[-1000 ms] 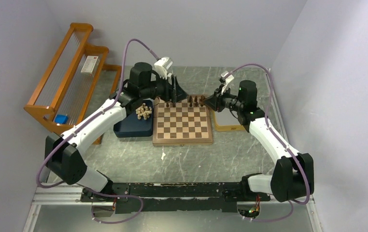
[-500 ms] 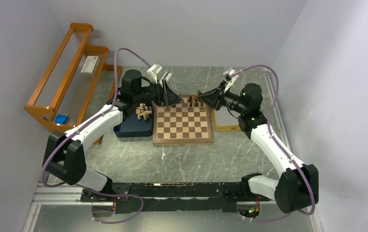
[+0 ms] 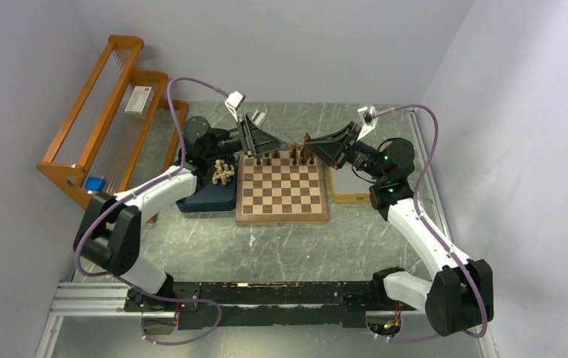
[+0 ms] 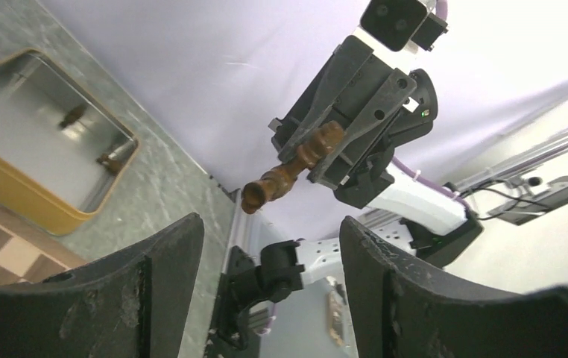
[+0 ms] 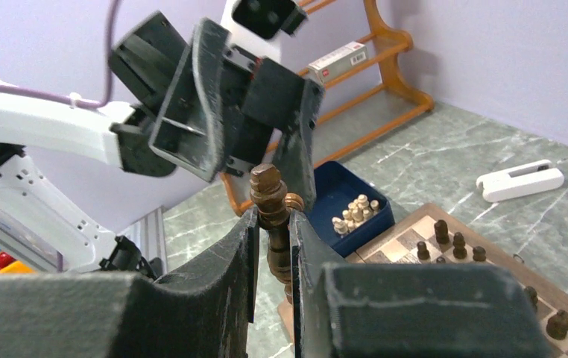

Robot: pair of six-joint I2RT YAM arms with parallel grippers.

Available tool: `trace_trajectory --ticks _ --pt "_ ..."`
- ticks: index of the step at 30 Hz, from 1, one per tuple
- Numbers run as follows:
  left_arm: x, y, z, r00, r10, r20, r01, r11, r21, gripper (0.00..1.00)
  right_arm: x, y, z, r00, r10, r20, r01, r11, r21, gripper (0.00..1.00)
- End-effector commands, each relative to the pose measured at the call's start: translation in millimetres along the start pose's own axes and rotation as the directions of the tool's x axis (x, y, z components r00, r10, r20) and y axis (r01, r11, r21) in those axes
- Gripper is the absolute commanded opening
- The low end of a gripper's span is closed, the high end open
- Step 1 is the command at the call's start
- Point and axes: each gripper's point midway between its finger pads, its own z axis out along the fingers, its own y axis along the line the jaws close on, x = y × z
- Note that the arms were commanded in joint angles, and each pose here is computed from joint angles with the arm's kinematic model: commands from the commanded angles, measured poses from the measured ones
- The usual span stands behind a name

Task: Set up the chess pieces on the board
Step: Pick up the chess piece from the storage box.

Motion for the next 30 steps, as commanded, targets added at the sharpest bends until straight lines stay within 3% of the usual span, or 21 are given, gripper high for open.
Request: trace_trajectory --ticks 1,11,30 --pt "0.9 -21.4 -2.3 0.999 -0.050 0.007 0.049 0.988 0.150 0.71 -20.2 19.2 -1.5 0.998 -0.016 0.066 0.019 0.999 -0.049 0.09" --pt "7.5 -23.1 5.3 0.997 -0.081 -0.001 0.080 0.983 0.166 0.69 -22.7 27.0 1.3 0.997 0.012 0.082 -0.005 0.997 -0.079 0.09" --pt "7.1 -37.5 5.9 0.993 -0.118 -0.009 0.117 0.963 0.243 0.45 -11.9 26.1 4.4 0.999 0.022 0.050 -0.019 0.997 -0.077 0.10"
